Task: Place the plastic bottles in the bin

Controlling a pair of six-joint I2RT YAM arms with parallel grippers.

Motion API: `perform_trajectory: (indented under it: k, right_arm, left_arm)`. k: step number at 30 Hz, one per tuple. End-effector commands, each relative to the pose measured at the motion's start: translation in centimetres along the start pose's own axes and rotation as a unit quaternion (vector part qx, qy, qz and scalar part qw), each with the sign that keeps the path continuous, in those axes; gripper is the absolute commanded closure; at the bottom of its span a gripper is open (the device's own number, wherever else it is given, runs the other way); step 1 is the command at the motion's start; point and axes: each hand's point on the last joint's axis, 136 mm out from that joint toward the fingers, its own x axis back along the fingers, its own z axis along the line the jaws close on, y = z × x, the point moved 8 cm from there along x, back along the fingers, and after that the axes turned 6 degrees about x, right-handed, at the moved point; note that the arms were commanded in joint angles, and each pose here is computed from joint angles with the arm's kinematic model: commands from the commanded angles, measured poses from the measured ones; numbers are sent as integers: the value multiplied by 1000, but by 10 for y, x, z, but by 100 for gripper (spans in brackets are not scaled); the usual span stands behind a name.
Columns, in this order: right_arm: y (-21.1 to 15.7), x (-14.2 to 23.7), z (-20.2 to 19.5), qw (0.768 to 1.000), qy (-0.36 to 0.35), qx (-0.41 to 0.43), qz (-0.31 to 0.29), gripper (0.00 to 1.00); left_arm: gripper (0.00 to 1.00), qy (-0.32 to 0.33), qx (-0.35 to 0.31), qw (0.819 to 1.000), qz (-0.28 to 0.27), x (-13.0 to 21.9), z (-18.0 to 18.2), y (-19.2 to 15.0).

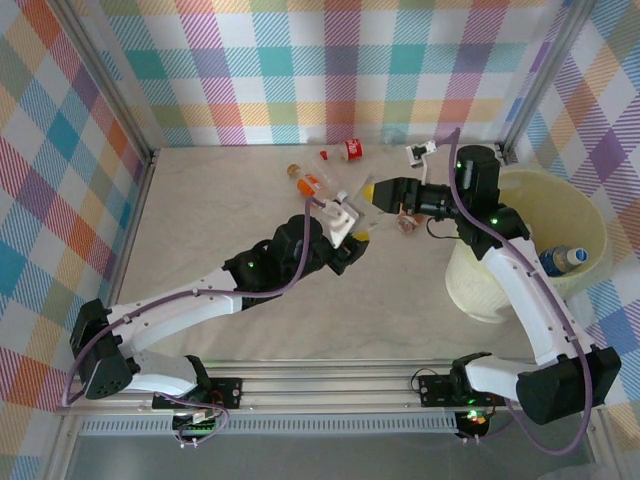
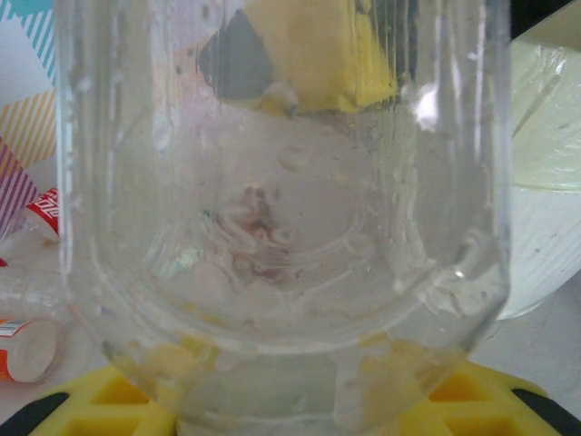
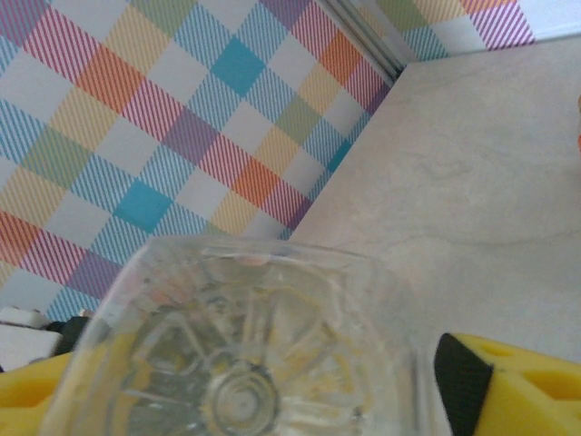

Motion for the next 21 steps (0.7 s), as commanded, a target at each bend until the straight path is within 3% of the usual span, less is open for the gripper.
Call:
perform_trajectory:
  k: [1, 11, 15, 17, 21]
  right_arm:
    - [6, -1, 5, 1000, 7, 17, -6, 26]
    - [5, -2, -1, 999, -29, 20, -4, 50]
    - [8, 0, -3, 998, -55, 25, -11, 57]
    - [9, 2, -4, 997, -70, 31, -19, 58]
    - [12, 10, -3, 992, -110, 51, -39, 60]
  left_arm:
    - [70, 12, -12, 1000, -24, 0, -6, 19]
    - [70, 45, -24, 999, 8, -14, -4, 18]
    - [63, 60, -25, 998, 19, -19, -2, 17]
    - [54, 64, -17, 998, 21, -21, -1, 17]
    - [15, 77, 5, 997, 27, -22, 6, 16]
